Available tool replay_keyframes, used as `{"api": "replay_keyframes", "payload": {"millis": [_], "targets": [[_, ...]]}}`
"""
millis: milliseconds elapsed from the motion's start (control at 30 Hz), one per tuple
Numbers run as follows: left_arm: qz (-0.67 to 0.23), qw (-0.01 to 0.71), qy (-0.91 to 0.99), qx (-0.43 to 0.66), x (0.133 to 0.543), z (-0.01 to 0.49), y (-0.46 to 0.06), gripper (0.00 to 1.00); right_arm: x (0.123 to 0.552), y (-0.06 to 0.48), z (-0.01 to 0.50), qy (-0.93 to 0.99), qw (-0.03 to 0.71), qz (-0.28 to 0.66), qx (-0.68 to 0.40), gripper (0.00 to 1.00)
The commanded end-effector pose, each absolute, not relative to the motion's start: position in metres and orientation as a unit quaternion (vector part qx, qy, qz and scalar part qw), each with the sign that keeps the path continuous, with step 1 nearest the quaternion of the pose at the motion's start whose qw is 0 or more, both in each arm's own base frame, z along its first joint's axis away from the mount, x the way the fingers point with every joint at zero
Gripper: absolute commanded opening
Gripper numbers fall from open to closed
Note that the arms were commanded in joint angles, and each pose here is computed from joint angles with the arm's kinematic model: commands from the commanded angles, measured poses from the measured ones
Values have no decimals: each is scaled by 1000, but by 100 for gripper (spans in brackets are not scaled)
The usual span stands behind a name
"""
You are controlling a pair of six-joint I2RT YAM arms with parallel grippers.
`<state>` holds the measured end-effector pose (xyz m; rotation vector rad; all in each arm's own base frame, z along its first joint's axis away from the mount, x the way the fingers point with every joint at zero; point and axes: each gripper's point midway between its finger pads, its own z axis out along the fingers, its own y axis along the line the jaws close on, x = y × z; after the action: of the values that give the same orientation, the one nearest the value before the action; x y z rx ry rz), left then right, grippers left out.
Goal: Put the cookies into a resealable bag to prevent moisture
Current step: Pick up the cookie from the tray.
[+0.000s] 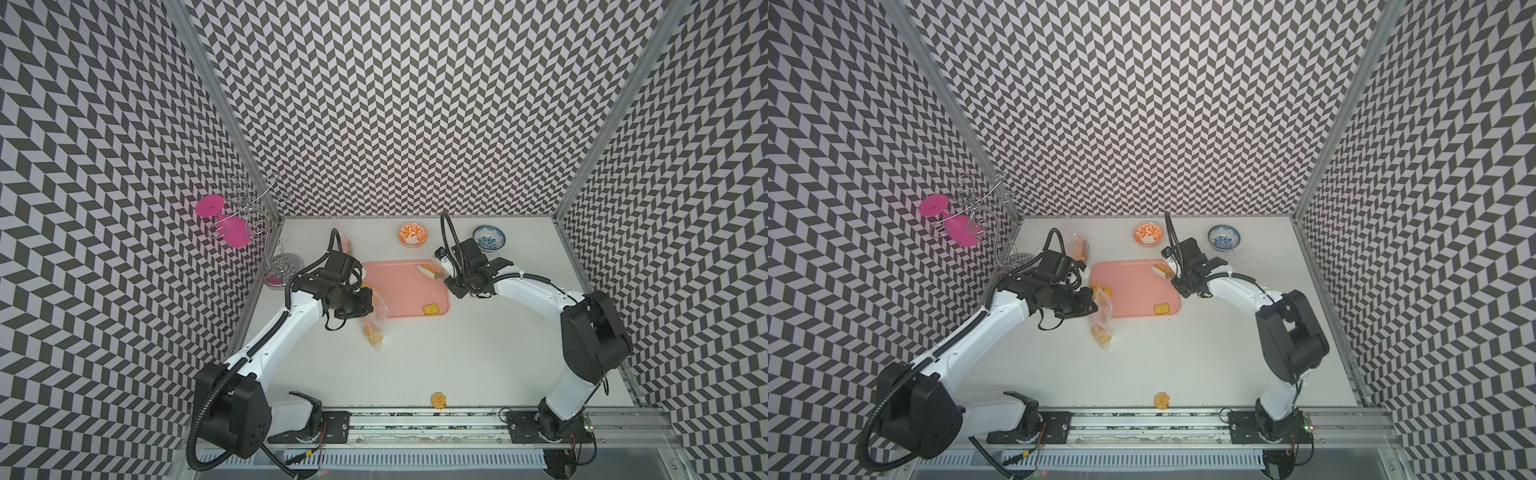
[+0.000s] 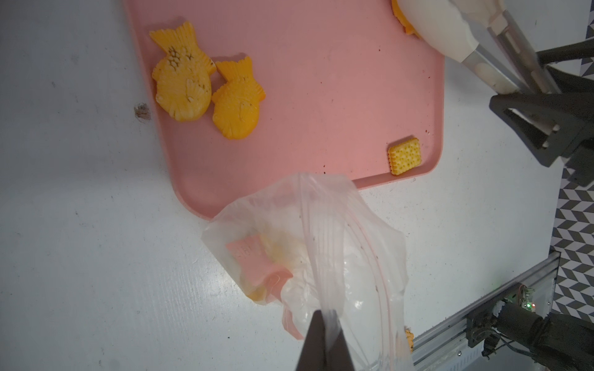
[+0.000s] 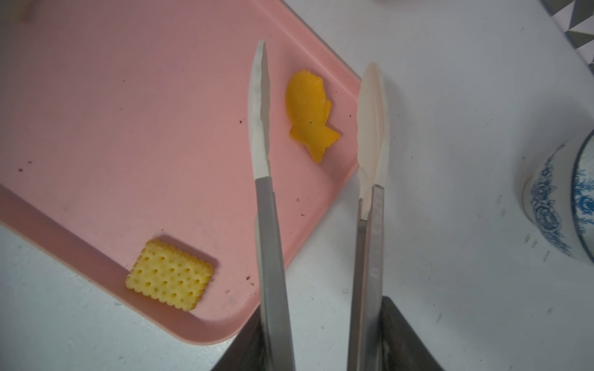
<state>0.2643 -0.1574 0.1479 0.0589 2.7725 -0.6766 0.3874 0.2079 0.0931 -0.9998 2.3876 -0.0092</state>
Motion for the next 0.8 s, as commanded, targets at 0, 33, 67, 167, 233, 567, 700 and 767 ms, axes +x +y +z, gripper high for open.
{"api": "replay_keyframes", "payload": {"millis": [0,33,67,167,233,567,700,767], "targets": [[-236,143,961,26,265,144,-157,0,396,219,100,879,288,14,-380,49],[-235,144,961,26,265,143,-157,0,396,220,98,880,285,16,-380,48],[-236,144,961,26,265,143,-158,0,396,221,96,880,281,17,-382,48],[-236,144,961,26,266,144,-157,0,397,221,89,883,267,16,-385,45],[-236,144,961,26,266,143,-158,0,398,223,88,884,262,18,-386,43],[-237,144,960,27,266,143,-158,0,396,222,100,886,269,22,-377,24],[-237,145,960,29,267,143,-159,0,389,223,113,884,279,39,-372,24],[-237,145,960,29,267,143,-159,0,387,226,123,881,291,51,-369,24]]}}
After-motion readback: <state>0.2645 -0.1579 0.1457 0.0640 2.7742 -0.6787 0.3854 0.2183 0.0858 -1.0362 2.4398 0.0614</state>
